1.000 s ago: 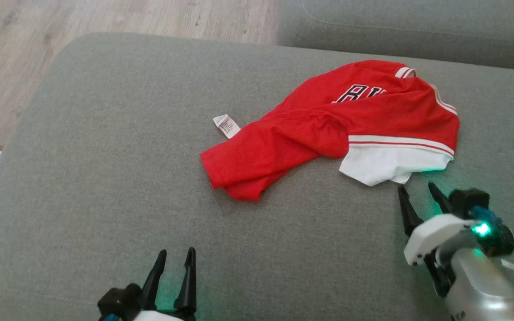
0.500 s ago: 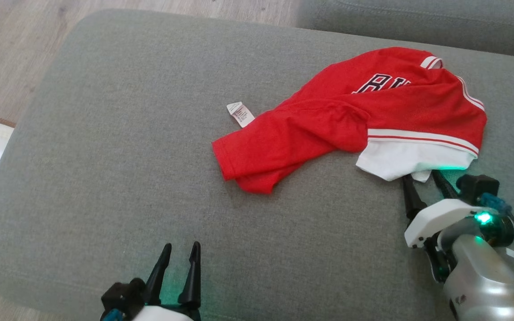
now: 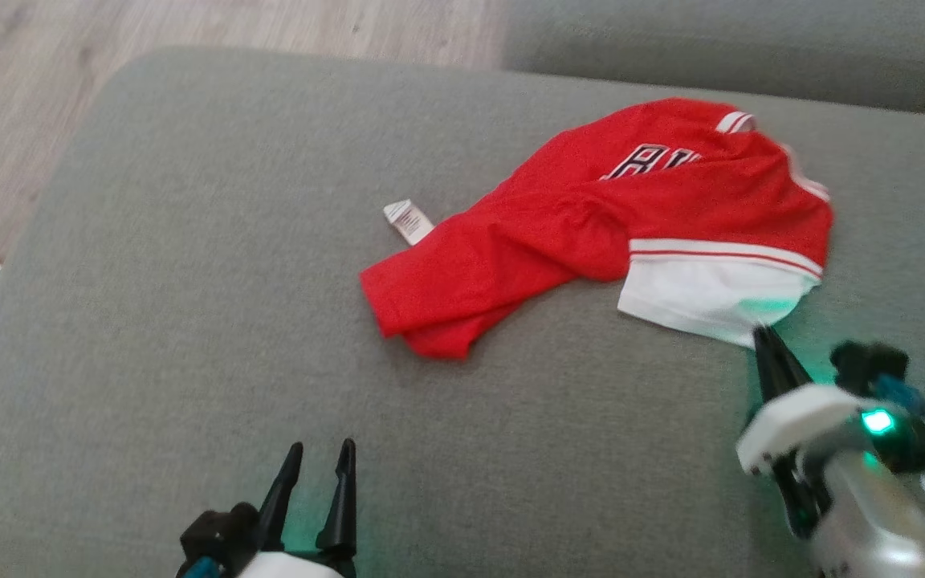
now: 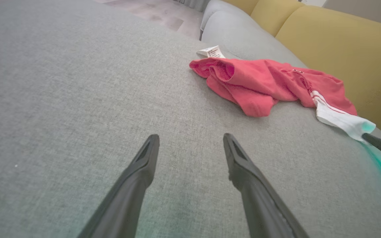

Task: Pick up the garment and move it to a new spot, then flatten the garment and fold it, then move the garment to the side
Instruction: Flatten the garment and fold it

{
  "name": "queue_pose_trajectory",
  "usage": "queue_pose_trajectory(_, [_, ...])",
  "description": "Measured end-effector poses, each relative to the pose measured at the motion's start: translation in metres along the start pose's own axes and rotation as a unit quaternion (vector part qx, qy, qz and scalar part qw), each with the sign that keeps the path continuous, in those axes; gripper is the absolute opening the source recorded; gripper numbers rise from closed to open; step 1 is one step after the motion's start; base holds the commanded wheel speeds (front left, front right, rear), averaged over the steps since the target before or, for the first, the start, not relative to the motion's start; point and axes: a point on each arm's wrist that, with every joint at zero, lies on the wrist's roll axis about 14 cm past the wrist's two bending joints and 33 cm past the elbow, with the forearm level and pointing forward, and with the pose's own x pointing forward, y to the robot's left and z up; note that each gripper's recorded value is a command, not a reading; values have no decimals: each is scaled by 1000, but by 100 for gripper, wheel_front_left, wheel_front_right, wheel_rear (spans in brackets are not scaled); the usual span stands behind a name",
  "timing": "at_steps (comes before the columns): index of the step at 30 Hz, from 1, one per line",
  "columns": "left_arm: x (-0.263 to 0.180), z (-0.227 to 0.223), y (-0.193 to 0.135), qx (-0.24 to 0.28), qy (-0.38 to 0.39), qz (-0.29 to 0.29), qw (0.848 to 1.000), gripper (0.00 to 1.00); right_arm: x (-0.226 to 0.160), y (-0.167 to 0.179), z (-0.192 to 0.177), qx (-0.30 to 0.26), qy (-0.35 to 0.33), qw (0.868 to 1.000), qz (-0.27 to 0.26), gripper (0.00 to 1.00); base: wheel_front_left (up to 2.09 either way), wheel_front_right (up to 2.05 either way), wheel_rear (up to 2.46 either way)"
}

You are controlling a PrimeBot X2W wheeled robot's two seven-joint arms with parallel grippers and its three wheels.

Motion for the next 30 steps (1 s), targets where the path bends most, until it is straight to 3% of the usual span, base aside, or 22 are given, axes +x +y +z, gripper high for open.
queue_pose_trajectory(12, [9, 10, -30, 21, -14, -57, 998, 100, -97, -86, -18, 19, -26, 993, -110, 0, 0, 0, 0])
queue_pose_trajectory(14, [12, 5, -37, 26, -4, -70, 997, 100, -112, -92, -21, 27, -35, 992, -122, 100, 0, 0, 0])
queue_pose_trajectory(22, [31, 9, -50, 36, -1, -89, 995, 100, -113, -77, 55, -29, -158, 981, -106, 100, 0, 0, 0])
queue_pose_trajectory(30, [46, 26, -53, 54, -22, -84, 995, 100, -113, -45, 28, -7, -141, 986, -89, 100, 0, 0, 0])
